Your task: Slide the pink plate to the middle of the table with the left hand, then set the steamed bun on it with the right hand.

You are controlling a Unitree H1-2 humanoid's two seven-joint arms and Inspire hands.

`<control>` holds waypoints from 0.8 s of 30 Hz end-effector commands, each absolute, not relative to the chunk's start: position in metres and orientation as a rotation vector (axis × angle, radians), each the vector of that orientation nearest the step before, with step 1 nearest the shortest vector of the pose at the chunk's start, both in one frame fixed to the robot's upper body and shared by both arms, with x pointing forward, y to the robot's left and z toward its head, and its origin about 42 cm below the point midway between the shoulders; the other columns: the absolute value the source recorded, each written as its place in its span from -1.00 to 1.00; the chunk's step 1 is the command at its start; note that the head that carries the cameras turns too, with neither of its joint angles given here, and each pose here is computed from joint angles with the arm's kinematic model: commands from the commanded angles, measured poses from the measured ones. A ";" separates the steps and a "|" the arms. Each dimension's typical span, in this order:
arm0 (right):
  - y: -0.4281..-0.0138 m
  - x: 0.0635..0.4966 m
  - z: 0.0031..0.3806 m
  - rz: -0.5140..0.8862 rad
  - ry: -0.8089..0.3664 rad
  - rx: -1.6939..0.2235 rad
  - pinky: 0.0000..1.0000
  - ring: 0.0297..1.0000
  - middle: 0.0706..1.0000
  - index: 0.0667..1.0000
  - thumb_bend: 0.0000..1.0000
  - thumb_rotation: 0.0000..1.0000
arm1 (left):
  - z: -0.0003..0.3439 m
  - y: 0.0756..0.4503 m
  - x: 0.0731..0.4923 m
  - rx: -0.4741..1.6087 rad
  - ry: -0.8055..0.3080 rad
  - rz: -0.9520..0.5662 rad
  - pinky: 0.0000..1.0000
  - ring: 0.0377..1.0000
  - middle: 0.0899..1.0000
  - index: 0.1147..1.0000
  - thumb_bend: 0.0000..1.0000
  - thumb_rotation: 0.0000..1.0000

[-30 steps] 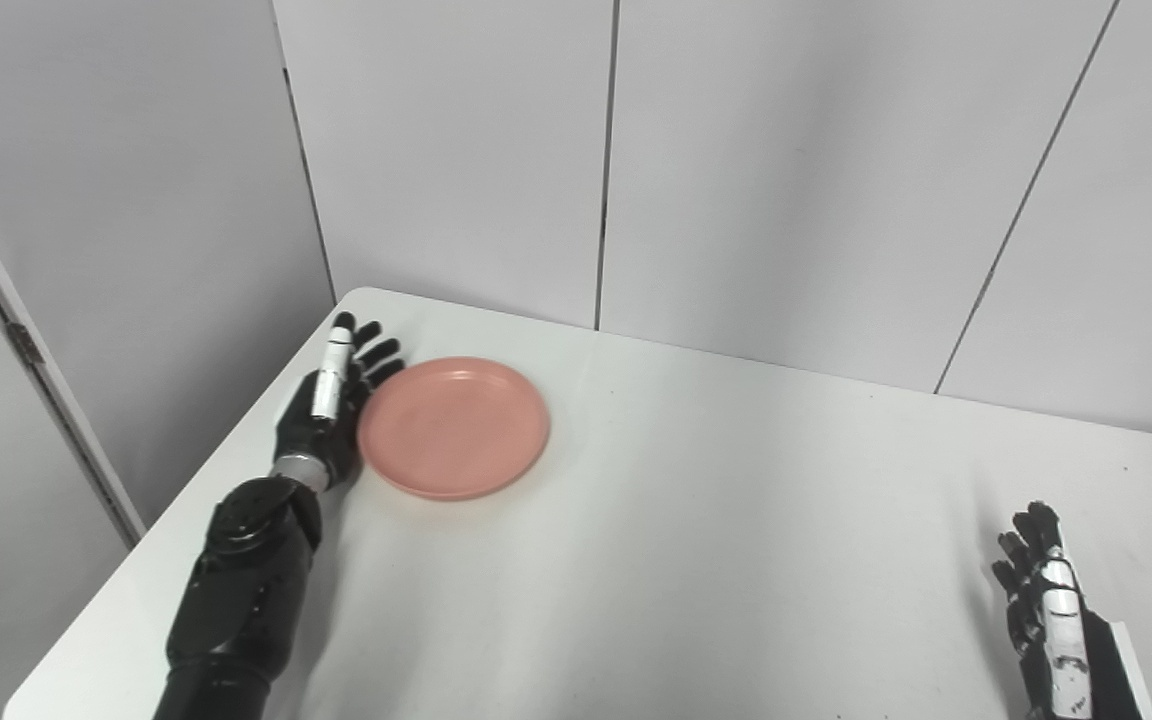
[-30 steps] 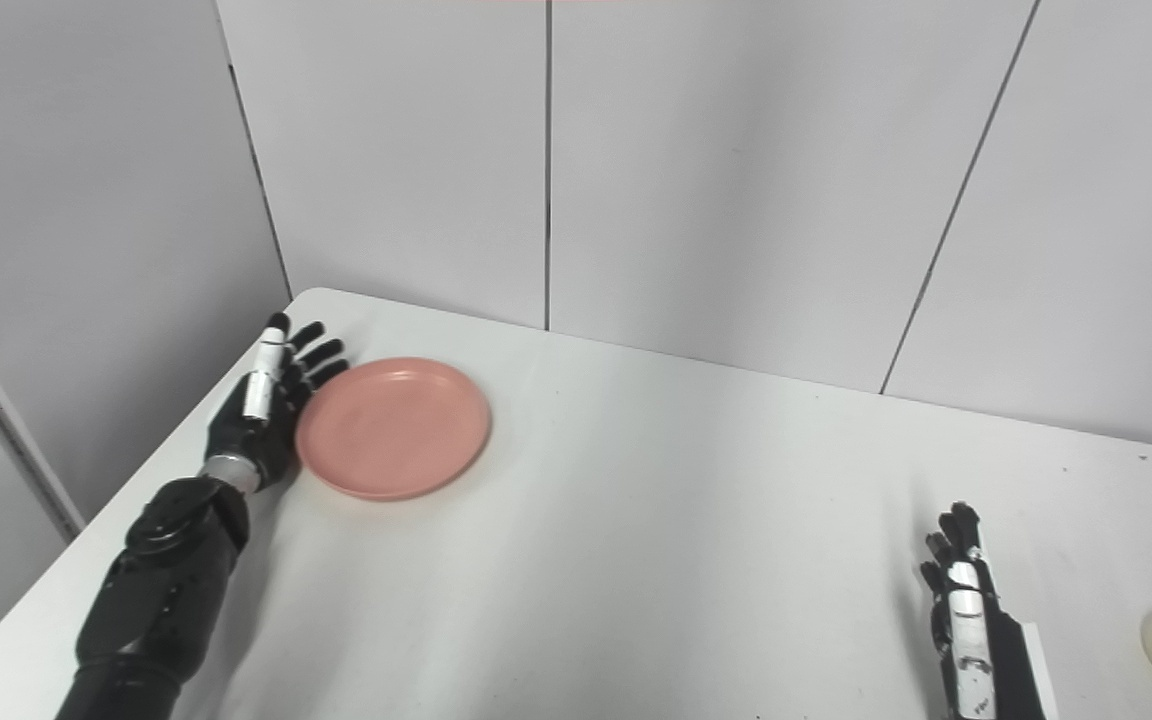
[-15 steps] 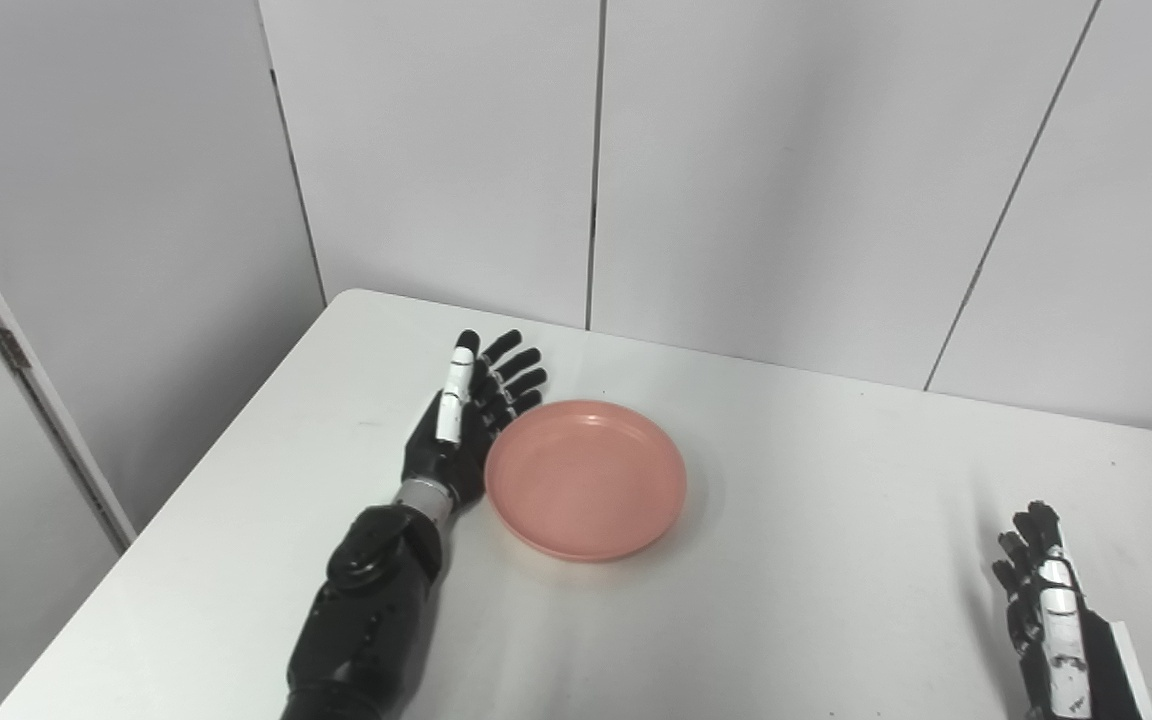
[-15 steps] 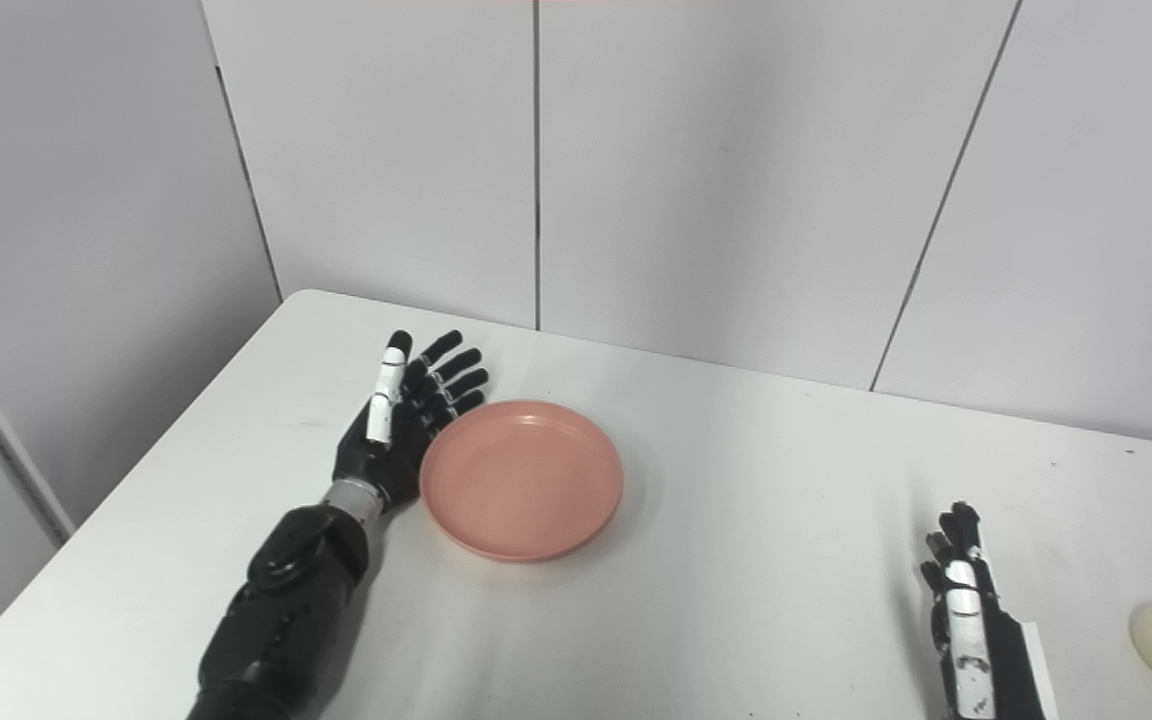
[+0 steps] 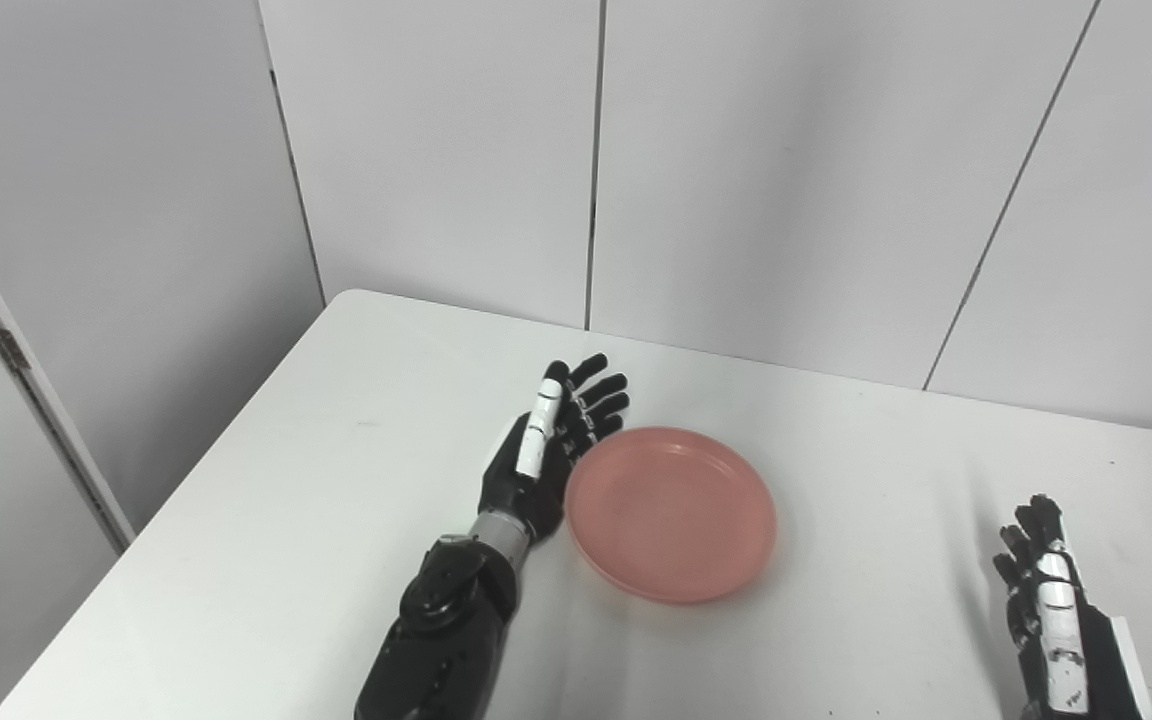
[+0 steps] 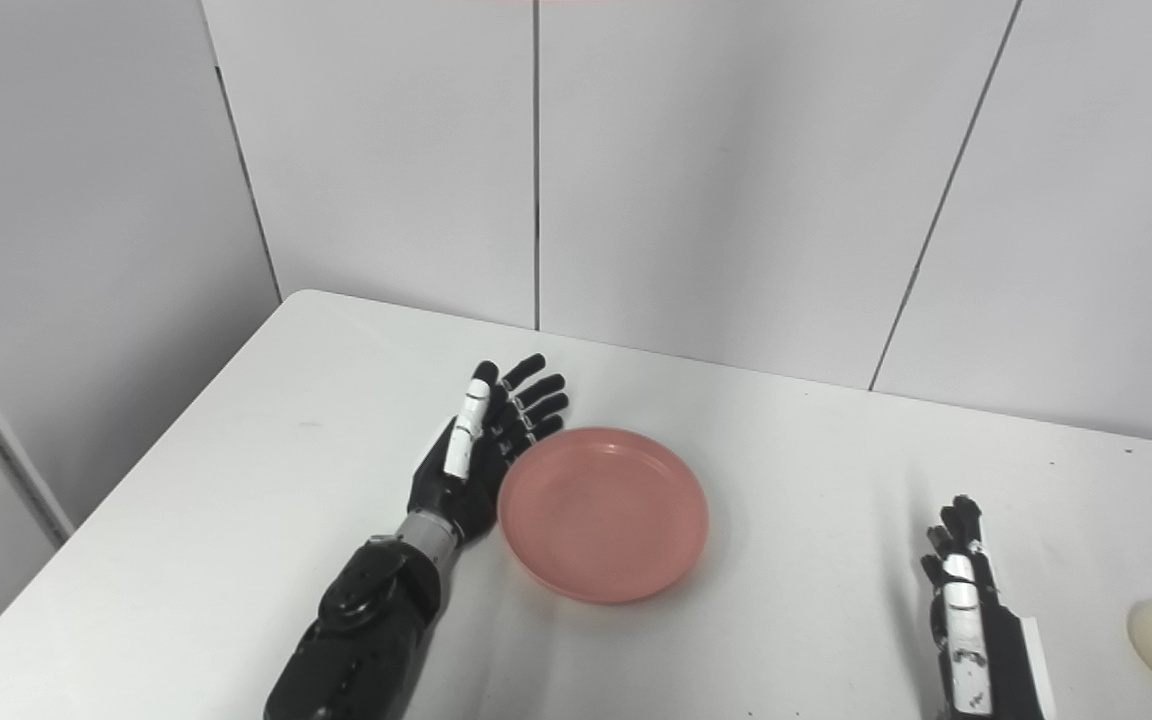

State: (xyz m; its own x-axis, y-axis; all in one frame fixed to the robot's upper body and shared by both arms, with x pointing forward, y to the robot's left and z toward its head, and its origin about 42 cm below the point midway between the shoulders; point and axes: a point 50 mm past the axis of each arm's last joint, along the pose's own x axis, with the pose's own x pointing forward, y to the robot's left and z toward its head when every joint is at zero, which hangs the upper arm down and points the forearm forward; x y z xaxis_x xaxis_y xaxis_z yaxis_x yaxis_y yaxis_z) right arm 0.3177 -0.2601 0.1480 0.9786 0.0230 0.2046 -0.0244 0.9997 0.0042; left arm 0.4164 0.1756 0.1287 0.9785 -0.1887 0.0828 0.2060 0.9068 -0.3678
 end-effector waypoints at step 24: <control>-0.225 0.332 0.145 0.016 -0.260 -0.056 0.96 0.88 0.92 0.99 0.18 0.59 | 0.123 0.137 0.339 -0.317 -0.082 -0.272 1.00 0.99 0.98 0.92 0.06 0.80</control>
